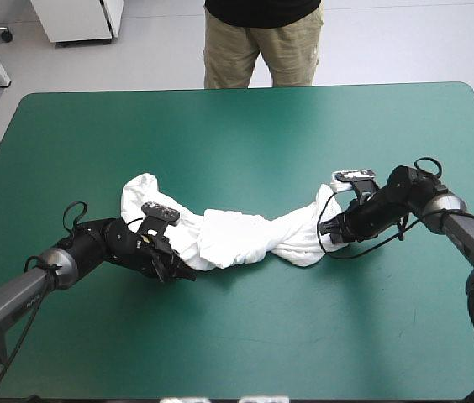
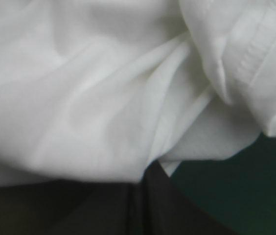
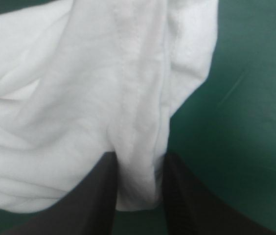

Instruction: Fold the cloth

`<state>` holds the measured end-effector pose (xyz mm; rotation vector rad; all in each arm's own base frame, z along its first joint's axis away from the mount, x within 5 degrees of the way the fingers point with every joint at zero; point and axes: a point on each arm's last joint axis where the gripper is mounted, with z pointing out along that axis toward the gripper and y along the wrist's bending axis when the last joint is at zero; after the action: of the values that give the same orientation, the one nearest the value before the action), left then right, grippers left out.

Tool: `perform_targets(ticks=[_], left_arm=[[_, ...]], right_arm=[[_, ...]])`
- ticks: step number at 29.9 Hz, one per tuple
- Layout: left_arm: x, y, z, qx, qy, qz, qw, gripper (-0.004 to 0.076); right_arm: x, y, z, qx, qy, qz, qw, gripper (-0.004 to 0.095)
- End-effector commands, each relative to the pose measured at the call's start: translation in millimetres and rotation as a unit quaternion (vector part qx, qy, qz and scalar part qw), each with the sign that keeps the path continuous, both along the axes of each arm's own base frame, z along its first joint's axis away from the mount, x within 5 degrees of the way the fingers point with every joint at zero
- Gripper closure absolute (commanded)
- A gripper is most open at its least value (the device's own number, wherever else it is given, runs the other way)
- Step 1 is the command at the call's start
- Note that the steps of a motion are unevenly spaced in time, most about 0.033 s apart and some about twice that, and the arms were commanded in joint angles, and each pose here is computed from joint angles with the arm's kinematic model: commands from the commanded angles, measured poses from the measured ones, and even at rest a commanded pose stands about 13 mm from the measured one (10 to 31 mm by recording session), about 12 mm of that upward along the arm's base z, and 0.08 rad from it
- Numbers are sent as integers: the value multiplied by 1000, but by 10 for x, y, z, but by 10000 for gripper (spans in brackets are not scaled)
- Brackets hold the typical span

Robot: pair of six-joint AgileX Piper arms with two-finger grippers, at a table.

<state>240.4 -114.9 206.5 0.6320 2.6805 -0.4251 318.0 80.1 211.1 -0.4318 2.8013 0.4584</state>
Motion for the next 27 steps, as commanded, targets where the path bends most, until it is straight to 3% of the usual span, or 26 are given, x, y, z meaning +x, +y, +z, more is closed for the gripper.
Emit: perform_targets(ticks=[1,2,7,13,16,21,25,27], left_arm=[[-5,-21,146,-15,-25,2,1000,733],[-5,-21,146,-15,-25,2,1000,733],[-63,10,190,8,-7,-21,1000,733],[-180,99,735,26,-50,-39,998,733],[-245,165,1302,29,-118,-38,992,733],[-453,441,2330,78,-257,15,963,733],[-664,668,2998,113,-345,63,930,733],[-792,748,3299,105,-396,83,908,733]], right_arm=[[7,15,165,13,-28,-2,1000,826],[-7,14,199,13,-32,2,999,918],[-142,5,486,21,-57,12,998,920],[-422,-54,1222,37,-176,6,984,921],[-531,-141,1637,16,-254,-11,967,921],[-731,-351,2320,-59,-357,-54,931,921],[-978,-400,2835,-50,-428,-63,900,921],[-1148,-398,3116,-24,-469,-62,880,921]])
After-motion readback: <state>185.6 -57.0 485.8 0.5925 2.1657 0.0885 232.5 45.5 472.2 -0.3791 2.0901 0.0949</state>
